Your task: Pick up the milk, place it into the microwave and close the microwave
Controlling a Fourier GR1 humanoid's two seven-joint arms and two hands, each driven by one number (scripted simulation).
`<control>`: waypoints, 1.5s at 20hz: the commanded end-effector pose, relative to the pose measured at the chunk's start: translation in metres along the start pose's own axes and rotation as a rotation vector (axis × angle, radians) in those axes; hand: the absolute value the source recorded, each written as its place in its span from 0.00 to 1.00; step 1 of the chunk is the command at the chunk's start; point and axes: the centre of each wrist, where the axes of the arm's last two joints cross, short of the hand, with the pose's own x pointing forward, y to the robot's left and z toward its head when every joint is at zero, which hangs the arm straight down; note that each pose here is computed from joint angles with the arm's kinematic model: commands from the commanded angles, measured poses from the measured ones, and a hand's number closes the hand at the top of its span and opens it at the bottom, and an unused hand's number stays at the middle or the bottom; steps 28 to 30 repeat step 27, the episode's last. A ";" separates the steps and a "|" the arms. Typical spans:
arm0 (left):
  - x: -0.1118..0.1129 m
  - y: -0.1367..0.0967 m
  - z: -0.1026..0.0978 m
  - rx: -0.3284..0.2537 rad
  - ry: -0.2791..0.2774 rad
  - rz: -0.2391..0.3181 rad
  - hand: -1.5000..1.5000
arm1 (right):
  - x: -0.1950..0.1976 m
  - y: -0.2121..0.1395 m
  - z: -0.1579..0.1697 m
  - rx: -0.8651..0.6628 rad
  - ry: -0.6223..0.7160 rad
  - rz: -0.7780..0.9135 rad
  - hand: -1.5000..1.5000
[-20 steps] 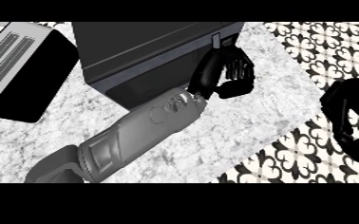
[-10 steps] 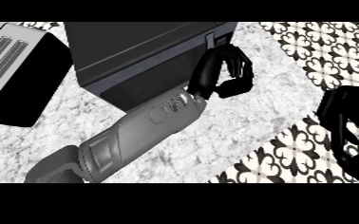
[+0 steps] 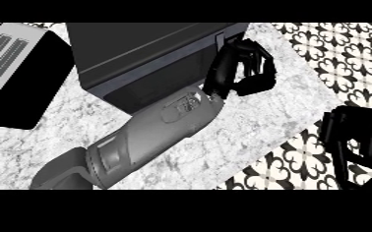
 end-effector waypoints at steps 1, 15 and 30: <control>-0.007 0.026 -0.007 0.174 0.179 0.258 1.00 | -0.007 0.013 -0.002 0.069 -0.020 -0.068 1.00; -0.053 0.049 0.008 0.167 0.268 0.543 1.00 | -0.017 0.065 0.002 0.032 -0.034 -0.178 1.00; -0.091 0.062 0.028 0.108 0.263 0.567 1.00 | -0.009 0.103 -0.004 0.013 -0.066 -0.184 1.00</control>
